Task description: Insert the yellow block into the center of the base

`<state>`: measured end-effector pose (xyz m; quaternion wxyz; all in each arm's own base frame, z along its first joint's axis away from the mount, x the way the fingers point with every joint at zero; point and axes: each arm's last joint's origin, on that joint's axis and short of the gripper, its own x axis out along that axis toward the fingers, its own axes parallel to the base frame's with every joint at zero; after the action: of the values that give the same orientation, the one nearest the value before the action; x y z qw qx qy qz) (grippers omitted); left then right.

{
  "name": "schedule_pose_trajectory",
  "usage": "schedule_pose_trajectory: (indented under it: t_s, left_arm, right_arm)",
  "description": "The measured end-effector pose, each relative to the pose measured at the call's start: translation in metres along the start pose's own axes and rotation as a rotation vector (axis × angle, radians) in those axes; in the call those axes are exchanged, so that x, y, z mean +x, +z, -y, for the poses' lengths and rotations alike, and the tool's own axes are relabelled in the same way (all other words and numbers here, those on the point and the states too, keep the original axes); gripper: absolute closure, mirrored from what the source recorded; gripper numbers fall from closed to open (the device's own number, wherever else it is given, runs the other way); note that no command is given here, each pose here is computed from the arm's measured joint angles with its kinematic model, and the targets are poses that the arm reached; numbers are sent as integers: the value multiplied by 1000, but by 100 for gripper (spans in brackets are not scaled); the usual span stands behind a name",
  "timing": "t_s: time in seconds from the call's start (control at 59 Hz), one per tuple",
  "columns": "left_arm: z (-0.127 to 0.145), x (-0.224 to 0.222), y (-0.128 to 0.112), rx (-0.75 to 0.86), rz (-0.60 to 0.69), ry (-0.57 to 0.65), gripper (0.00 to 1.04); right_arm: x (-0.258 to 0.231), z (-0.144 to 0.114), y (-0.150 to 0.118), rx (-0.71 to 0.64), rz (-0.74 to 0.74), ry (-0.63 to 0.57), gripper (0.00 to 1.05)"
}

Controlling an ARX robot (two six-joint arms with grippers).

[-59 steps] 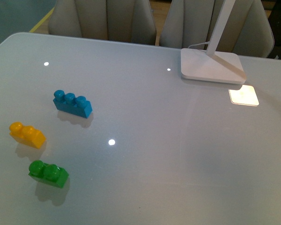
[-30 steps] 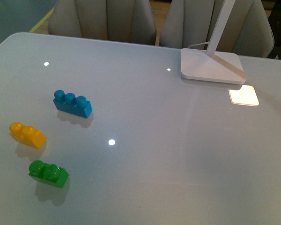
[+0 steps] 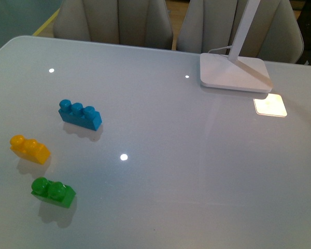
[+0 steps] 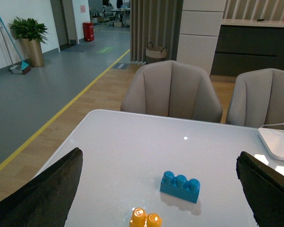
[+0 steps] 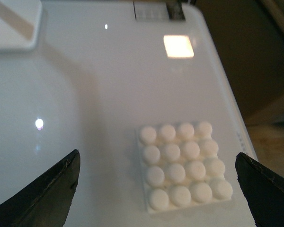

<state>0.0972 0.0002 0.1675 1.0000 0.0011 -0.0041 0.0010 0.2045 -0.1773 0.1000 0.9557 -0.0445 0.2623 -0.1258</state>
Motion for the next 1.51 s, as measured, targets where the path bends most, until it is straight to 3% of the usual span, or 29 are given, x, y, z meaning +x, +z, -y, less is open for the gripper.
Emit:
schedule_pose_trajectory:
  t_s: [0.152,0.271,0.576,1.016,1.27,1.507]
  left_arm:
    - [0,0,0,0,0,0,7]
    - [0,0,0,0,0,0,7]
    - [0,0,0,0,0,0,7]
    - [0,0,0,0,0,0,7]
    - [0,0,0,0,0,0,7]
    - [0,0,0,0,0,0,7]
  right_arm:
    - [40,26,-50,14,-169,55,9]
    - [60,37,-66,47,-204,79,9]
    - [109,46,-60,41,-210,165,9]
    - [141,59,-74,42,-273,167,9]
    - [147,46,-75,43,-269,182,9]
    - [152,3,-72,18,-266,226,9]
